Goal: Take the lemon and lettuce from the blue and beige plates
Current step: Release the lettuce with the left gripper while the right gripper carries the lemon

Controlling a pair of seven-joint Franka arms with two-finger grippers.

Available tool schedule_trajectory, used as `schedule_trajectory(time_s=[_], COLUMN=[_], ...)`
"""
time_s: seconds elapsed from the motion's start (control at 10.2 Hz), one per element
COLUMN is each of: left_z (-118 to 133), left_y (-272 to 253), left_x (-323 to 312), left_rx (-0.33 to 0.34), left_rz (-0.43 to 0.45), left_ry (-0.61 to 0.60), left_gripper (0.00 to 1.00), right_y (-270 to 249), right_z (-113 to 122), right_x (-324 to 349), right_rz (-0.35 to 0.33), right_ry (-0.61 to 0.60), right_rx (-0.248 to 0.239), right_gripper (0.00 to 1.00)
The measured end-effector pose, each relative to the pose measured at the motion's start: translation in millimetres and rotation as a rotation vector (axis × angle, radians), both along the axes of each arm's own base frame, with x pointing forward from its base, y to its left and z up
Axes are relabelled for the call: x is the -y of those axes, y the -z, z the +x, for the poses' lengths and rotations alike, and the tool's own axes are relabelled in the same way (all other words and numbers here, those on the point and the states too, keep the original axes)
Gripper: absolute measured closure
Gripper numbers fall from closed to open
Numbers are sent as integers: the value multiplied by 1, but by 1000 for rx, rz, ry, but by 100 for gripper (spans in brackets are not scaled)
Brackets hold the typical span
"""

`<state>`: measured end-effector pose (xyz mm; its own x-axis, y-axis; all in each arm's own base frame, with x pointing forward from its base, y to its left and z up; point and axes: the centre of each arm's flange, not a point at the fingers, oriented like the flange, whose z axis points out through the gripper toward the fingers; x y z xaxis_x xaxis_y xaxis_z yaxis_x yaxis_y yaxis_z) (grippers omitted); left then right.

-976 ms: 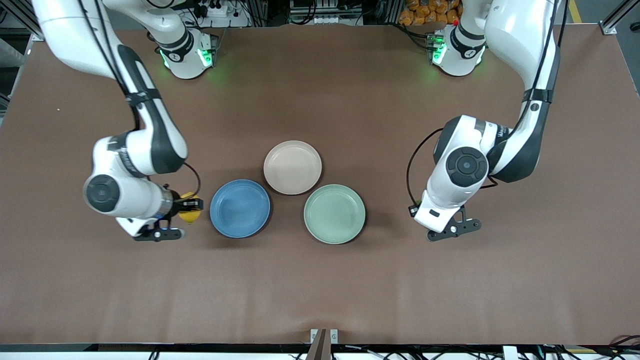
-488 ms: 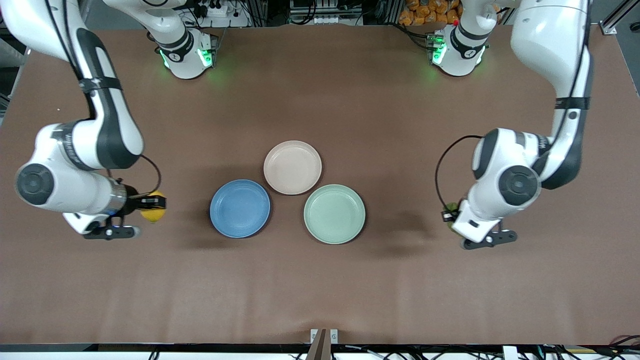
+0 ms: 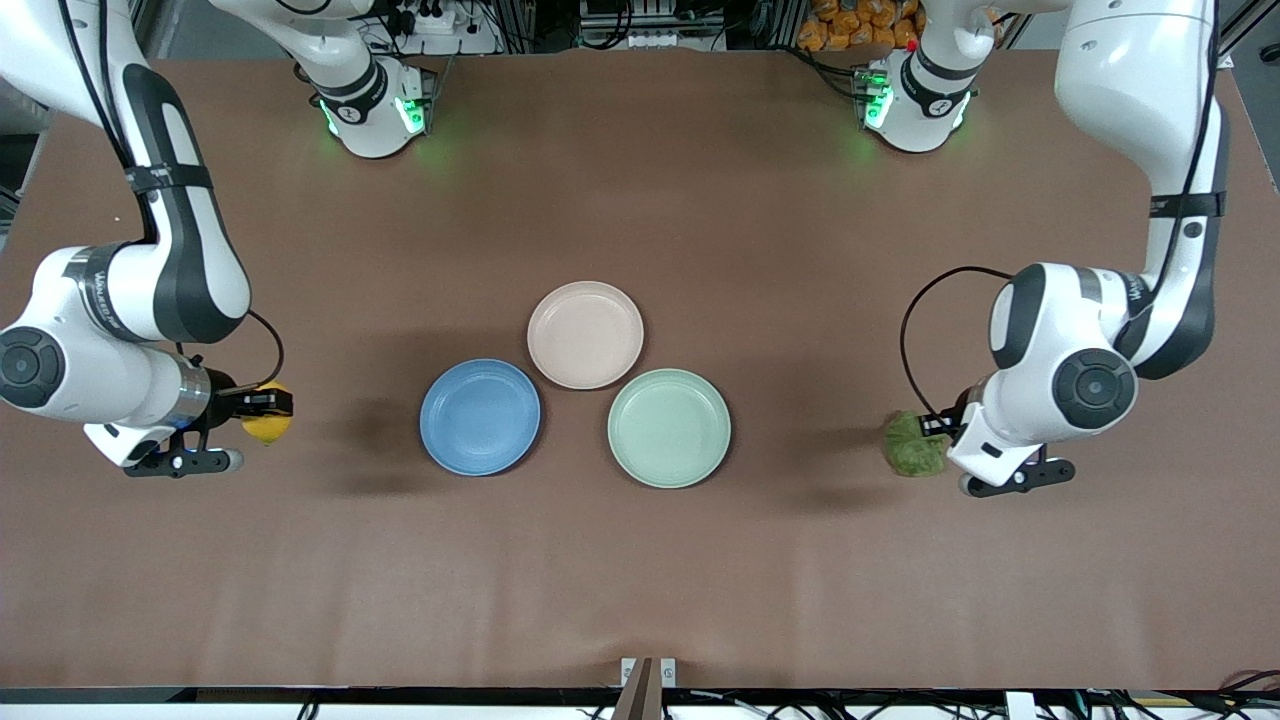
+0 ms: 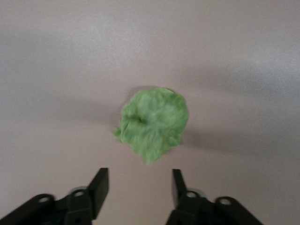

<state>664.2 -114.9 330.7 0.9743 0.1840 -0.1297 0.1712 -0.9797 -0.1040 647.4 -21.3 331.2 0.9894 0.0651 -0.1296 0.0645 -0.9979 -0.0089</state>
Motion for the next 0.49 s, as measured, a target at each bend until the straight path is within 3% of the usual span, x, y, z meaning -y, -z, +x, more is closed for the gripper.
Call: schedule_trajectory(time_s=[0.2, 0.49], left_z=[-9, -38], left_y=[-17, -62], left_x=[-4, -8], left_rx=[-6, 30], left_rz=[-25, -37], left_ry=[-12, -8], left_gripper=[1, 0], right_y=[23, 50], right_z=[-8, -18], right_x=[9, 9], right_rz=[4, 4], right_ry=[-10, -24], right_rx=[10, 56], right_gripper=[38, 38])
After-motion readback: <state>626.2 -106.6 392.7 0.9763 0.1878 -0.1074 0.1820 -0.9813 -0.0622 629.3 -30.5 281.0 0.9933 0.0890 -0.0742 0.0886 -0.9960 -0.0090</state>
